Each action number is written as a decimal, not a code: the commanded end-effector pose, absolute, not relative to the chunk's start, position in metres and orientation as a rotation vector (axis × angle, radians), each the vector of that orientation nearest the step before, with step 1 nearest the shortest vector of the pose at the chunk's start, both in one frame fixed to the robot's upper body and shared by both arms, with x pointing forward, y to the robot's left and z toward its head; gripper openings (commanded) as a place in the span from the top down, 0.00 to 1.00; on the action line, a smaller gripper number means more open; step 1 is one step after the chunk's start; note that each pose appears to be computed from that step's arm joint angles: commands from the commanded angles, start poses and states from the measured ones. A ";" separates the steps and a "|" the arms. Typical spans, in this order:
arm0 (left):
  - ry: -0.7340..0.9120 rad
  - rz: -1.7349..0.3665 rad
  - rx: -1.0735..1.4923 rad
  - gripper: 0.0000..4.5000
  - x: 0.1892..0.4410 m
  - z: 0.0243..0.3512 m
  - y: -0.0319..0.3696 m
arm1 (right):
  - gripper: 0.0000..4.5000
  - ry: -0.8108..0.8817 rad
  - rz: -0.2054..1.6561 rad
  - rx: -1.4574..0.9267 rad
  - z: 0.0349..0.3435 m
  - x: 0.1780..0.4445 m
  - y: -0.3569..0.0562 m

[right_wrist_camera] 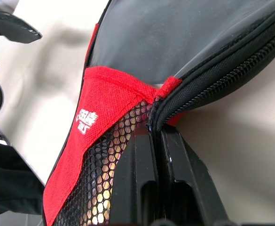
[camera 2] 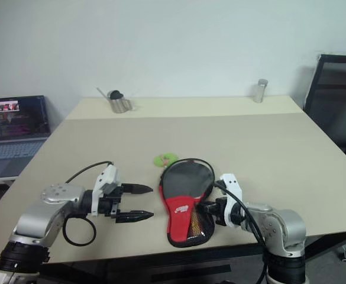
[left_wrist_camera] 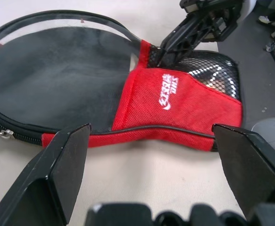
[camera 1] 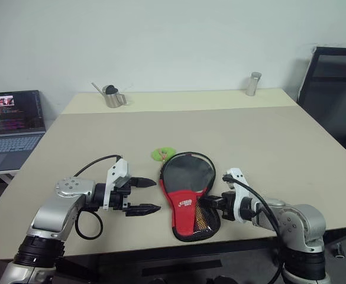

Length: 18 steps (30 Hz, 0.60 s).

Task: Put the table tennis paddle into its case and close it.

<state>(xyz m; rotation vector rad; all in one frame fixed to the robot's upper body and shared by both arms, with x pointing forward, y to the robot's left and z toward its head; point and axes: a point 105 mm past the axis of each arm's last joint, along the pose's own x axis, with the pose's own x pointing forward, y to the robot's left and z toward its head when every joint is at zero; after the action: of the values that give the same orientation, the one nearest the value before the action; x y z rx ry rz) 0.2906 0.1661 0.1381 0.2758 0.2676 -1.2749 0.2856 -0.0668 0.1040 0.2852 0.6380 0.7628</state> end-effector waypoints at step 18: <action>0.254 -1.277 0.311 0.00 0.287 0.140 0.170 | 0.77 0.631 0.726 0.324 0.106 0.277 -0.062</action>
<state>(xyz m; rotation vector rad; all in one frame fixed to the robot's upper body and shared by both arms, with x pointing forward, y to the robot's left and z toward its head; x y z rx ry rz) 0.2874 0.1689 0.1327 0.2799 0.2770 -1.2732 0.2793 -0.0609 0.0958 0.3207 0.6761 0.7142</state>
